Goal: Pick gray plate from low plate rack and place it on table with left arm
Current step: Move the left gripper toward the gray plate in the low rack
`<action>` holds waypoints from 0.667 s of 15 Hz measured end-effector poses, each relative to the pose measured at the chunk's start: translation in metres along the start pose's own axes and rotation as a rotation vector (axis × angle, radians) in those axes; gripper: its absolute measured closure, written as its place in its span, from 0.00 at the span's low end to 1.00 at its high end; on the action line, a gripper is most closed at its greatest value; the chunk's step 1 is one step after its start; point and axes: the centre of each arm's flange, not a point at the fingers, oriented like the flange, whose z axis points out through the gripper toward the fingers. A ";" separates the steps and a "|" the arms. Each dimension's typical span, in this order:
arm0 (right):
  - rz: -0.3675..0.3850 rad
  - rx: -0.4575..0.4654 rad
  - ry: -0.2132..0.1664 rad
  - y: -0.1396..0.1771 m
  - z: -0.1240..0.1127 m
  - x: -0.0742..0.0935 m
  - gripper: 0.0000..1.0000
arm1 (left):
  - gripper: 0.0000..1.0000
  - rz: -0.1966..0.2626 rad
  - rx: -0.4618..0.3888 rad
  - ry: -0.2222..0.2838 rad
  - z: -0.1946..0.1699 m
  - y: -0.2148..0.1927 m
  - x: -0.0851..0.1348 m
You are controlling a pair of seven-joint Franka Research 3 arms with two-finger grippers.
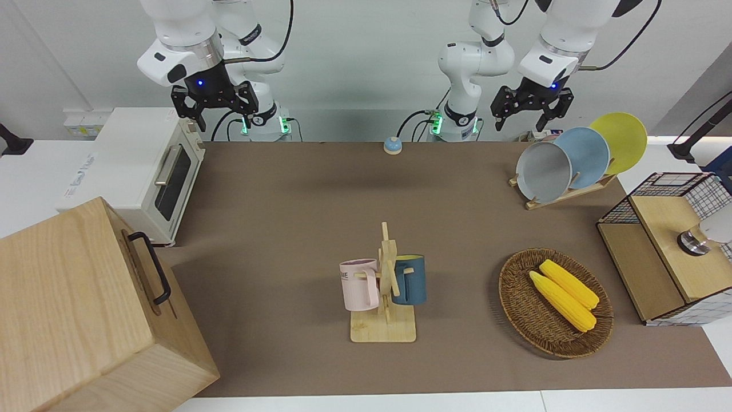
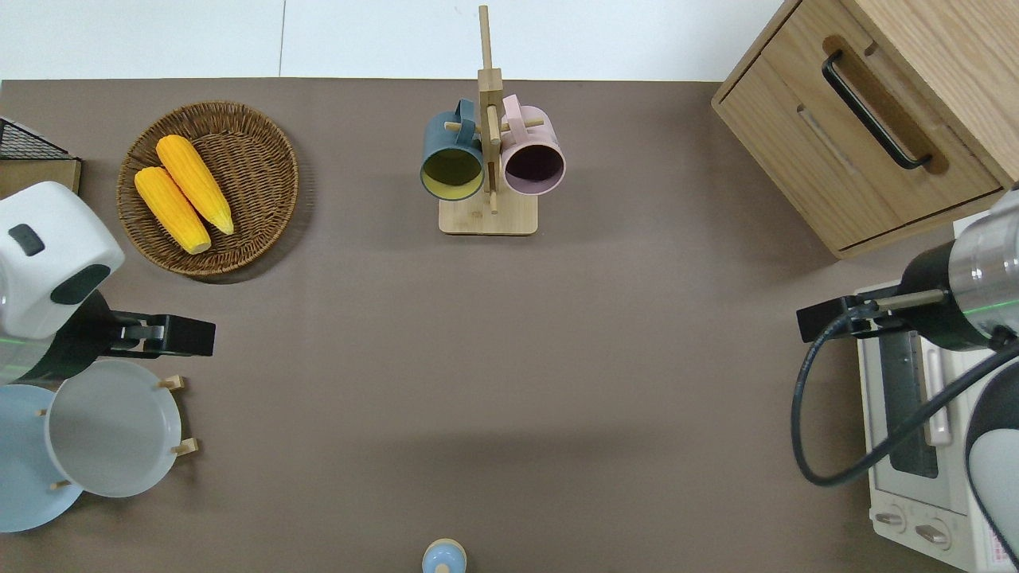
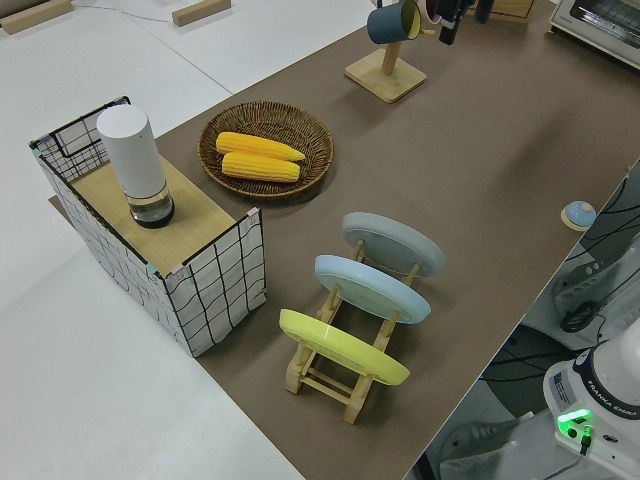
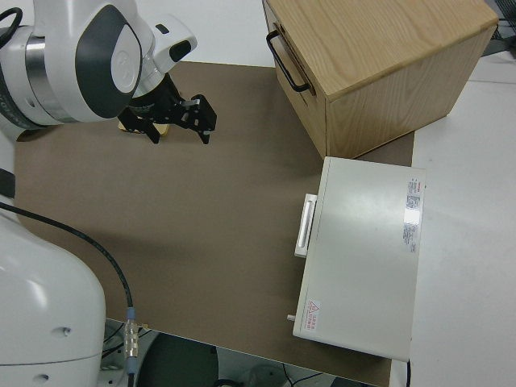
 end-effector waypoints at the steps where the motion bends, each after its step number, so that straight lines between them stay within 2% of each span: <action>1: 0.000 0.000 0.000 0.000 0.000 0.000 0.01 | 0.00 0.004 0.000 -0.001 0.000 0.000 0.000; 4: 0.000 0.000 0.000 0.000 0.000 0.000 0.01 | 0.00 0.024 0.002 -0.008 0.002 0.005 -0.001; 10: 0.000 0.000 0.000 0.000 0.000 0.000 0.01 | 0.00 0.026 0.003 -0.022 0.003 0.006 -0.002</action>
